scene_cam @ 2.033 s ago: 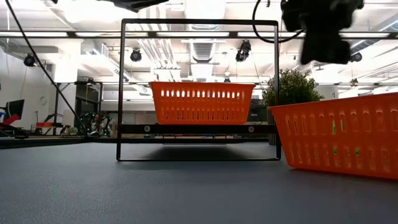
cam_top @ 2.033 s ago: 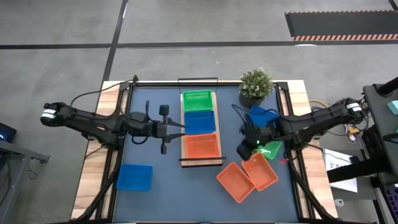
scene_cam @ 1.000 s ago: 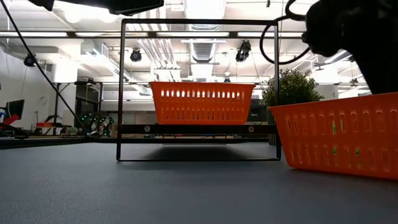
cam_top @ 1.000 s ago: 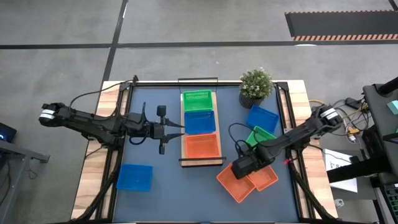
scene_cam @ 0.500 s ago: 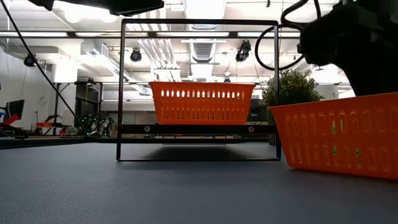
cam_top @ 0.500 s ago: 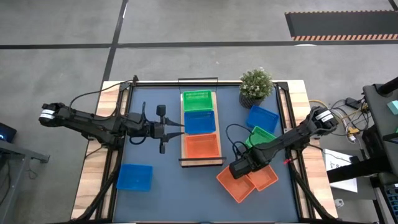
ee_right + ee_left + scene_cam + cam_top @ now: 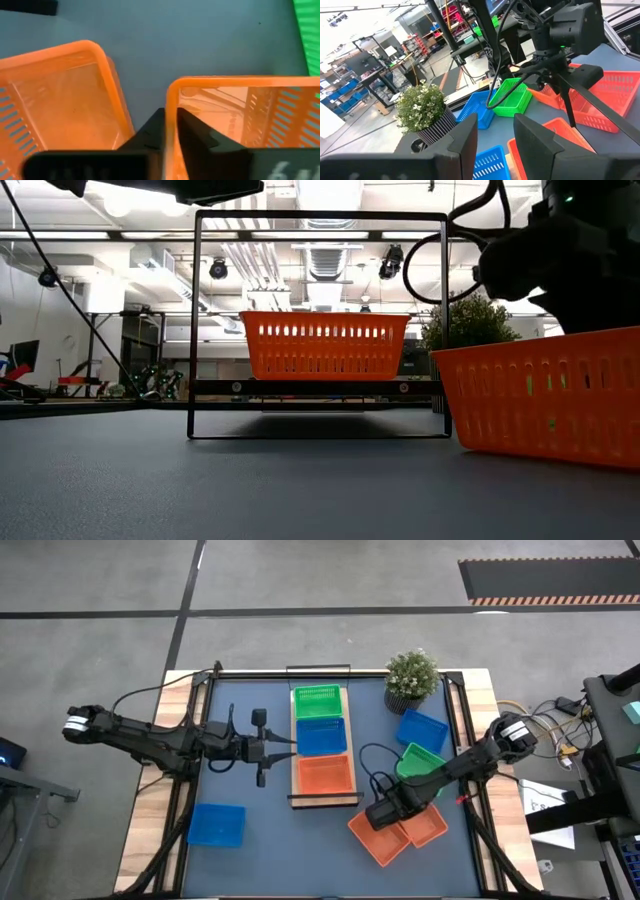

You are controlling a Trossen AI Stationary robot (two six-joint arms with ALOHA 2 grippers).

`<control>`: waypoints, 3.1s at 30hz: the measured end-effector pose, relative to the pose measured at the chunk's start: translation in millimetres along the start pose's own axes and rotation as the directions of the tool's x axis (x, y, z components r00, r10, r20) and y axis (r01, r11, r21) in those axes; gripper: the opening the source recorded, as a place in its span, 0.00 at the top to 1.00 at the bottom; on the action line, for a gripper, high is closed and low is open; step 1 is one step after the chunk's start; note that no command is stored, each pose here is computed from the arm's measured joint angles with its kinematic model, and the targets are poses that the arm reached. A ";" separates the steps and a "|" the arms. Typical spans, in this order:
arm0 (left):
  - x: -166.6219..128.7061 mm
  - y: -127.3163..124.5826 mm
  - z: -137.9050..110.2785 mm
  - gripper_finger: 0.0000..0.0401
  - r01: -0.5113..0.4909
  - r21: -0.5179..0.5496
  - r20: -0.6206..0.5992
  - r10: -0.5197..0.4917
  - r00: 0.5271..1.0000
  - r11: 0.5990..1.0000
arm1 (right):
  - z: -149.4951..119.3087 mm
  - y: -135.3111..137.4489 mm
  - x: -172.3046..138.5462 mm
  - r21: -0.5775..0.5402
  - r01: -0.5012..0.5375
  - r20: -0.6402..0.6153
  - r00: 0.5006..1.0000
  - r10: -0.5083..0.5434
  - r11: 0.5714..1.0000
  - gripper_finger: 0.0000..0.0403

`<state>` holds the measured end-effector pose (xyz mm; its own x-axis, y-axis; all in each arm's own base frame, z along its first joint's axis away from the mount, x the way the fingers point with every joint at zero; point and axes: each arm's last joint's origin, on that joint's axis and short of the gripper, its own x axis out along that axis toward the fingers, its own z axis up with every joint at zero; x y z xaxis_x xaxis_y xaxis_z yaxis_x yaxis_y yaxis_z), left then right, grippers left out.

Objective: Stack baskets on shelf by color
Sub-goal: Stack the right orange bin on top of the orange bin on the shelf

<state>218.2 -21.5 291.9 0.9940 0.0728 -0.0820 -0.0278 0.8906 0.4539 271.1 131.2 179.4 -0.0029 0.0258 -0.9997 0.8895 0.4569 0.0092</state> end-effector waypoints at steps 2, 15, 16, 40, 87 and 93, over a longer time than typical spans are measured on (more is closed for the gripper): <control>0.1 -0.1 -0.1 0.72 0.000 0.000 -0.001 0.000 1.000 1.000 | -2.1 -0.6 -2.1 -0.008 -0.007 -0.001 1.000 0.007 1.000 0.96; -7.2 2.8 2.4 0.72 -0.012 -0.004 0.025 0.012 1.000 1.000 | -8.8 -11.4 -86.3 -0.173 -0.022 -0.059 0.998 0.012 0.985 0.97; -9.2 2.6 1.3 0.72 -0.012 -0.007 0.026 0.012 1.000 1.000 | -8.3 -12.3 -94.7 -0.194 -0.019 -0.044 0.999 0.011 0.981 0.97; -40.6 7.3 -3.3 0.72 -0.046 -0.058 0.103 0.052 0.993 0.997 | 78.7 11.7 -215.4 -0.601 0.023 0.461 0.827 0.323 0.799 0.97; -42.8 8.1 -2.6 0.72 -0.044 -0.083 0.107 0.053 0.993 0.996 | 109.8 115.7 -144.3 -0.859 0.116 0.294 0.909 0.295 0.498 0.95; -42.8 8.1 -2.6 0.72 -0.044 -0.083 0.107 0.053 0.993 0.996 | 114.2 116.6 -145.0 -0.851 0.107 0.301 0.901 0.312 0.514 0.88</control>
<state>175.2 -16.3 296.8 0.9967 0.0714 0.0380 -0.0805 0.9209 0.3814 427.4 79.2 322.7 0.4126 -0.1020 -0.9052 0.0675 0.9944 -0.0812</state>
